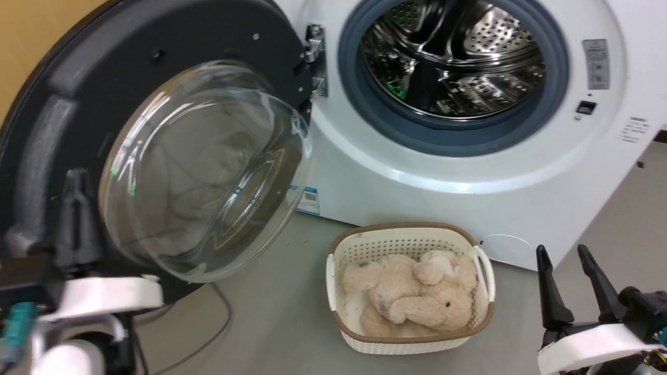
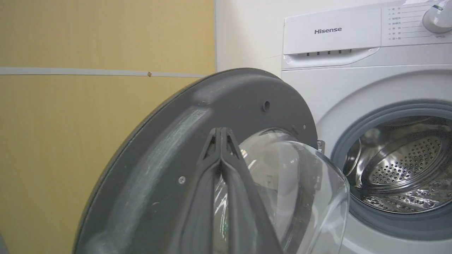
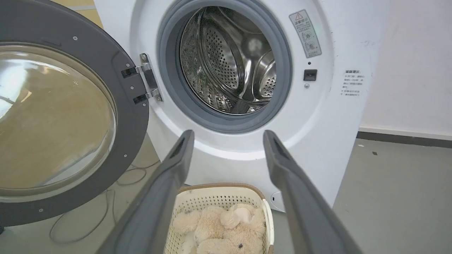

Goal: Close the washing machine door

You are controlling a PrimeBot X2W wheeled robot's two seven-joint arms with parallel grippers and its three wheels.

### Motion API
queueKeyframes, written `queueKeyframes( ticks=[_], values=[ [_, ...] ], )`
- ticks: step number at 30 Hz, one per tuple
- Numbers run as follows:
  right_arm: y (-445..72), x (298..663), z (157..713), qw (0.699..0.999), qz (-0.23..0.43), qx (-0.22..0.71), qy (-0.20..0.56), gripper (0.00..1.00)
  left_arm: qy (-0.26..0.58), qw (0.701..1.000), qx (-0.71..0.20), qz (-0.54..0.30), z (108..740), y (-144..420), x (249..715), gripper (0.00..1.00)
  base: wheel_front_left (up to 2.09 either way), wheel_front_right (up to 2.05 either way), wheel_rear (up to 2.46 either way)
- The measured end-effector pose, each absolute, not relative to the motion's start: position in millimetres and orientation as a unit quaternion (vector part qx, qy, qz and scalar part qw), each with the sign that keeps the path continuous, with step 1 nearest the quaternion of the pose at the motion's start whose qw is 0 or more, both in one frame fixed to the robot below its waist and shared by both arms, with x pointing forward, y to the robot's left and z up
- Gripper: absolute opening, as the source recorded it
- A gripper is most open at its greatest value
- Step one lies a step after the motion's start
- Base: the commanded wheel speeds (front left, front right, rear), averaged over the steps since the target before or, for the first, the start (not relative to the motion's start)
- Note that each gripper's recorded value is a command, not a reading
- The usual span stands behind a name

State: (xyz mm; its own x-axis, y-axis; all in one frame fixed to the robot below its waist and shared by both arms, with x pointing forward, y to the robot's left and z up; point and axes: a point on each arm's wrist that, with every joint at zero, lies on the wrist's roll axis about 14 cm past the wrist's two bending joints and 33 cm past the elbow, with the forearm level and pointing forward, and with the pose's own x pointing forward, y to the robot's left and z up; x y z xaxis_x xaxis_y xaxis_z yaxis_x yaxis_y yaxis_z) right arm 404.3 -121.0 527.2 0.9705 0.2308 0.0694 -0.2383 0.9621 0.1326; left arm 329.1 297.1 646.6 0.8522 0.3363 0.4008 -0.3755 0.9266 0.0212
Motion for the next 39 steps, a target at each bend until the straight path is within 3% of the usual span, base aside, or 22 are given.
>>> queueKeyframes(
  ticks=[16,27,39],
  values=[
    [-94,422,512,0.984,0.15,0.096,-0.014,1.0,-0.259,0.928,0.004,0.269,678,388,304,0.0,0.0,0.0,0.0],
    [-84,431,496,0.981,0.158,0.11,0.002,1.0,-0.216,0.925,-0.063,0.305,657,447,306,0.0,0.0,0.0,0.0],
    [-69,442,483,0.976,0.17,0.135,0.013,1.0,-0.107,0.92,-0.223,0.303,631,484,331,0.0,0.0,0.0,0.0]
  ],
)
